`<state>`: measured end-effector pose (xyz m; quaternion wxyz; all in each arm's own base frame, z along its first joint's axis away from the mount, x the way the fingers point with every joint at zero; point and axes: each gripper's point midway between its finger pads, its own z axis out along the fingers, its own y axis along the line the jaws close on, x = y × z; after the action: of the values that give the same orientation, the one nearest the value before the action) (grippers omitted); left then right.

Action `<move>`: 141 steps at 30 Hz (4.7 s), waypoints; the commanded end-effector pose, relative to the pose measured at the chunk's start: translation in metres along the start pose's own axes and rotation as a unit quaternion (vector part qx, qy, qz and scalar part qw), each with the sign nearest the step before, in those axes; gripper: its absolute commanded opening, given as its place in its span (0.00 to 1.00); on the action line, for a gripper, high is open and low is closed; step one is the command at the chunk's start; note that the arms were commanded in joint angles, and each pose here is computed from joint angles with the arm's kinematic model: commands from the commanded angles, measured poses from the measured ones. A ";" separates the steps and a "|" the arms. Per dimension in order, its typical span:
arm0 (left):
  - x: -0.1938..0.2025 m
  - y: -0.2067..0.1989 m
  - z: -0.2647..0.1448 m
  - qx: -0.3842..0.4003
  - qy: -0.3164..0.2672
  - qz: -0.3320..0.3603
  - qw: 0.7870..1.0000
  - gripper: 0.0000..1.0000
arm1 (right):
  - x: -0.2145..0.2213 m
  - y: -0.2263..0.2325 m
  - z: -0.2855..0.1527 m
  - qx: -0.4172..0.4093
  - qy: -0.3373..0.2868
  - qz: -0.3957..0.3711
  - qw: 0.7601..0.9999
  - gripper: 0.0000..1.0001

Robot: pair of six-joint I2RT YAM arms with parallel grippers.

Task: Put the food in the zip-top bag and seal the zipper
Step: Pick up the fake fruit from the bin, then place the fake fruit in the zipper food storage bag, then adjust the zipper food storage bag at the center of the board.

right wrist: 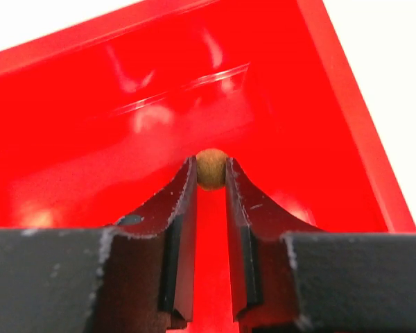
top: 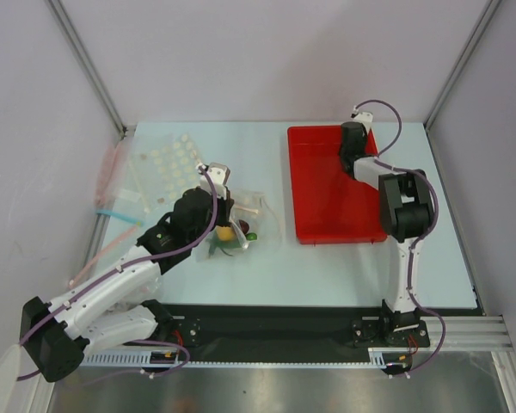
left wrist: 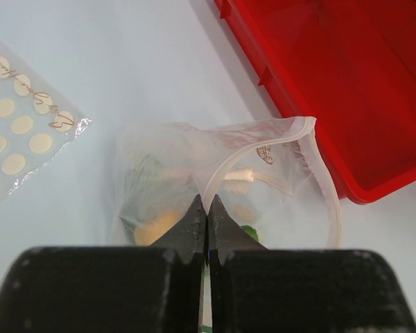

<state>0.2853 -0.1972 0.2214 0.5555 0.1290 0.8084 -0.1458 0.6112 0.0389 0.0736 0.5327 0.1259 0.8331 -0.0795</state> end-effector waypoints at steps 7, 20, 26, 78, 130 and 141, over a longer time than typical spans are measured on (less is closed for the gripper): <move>-0.017 0.001 -0.004 0.002 -0.028 -0.009 1.000 0.00 | -0.071 0.079 -0.161 -0.166 -0.125 0.065 0.976 0.07; -0.017 -0.008 -0.001 0.020 -0.024 -0.015 0.999 0.00 | 0.012 0.132 -0.370 -0.430 -0.147 -0.075 0.888 0.06; -0.024 -0.011 -0.002 0.025 -0.025 -0.025 0.999 0.00 | 0.022 0.148 -0.421 -0.533 -0.157 -0.074 0.828 0.06; -0.011 -0.002 -0.025 0.041 -0.136 -0.206 0.968 0.00 | 0.015 0.107 -0.450 -0.444 -0.022 -0.060 0.894 0.73; 0.007 -0.088 -0.011 0.235 -0.045 -0.111 0.965 0.18 | 0.035 0.140 -0.427 -0.523 0.043 0.091 0.846 0.00; 0.008 -0.129 -0.033 0.306 -0.053 -0.044 0.949 1.00 | 0.029 0.103 -0.389 -0.456 0.054 0.156 0.874 0.00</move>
<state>0.2069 -0.2954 0.1974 0.4837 0.2256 0.7432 -0.4034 0.2853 0.2572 0.1958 0.4741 -0.0337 0.7904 0.3864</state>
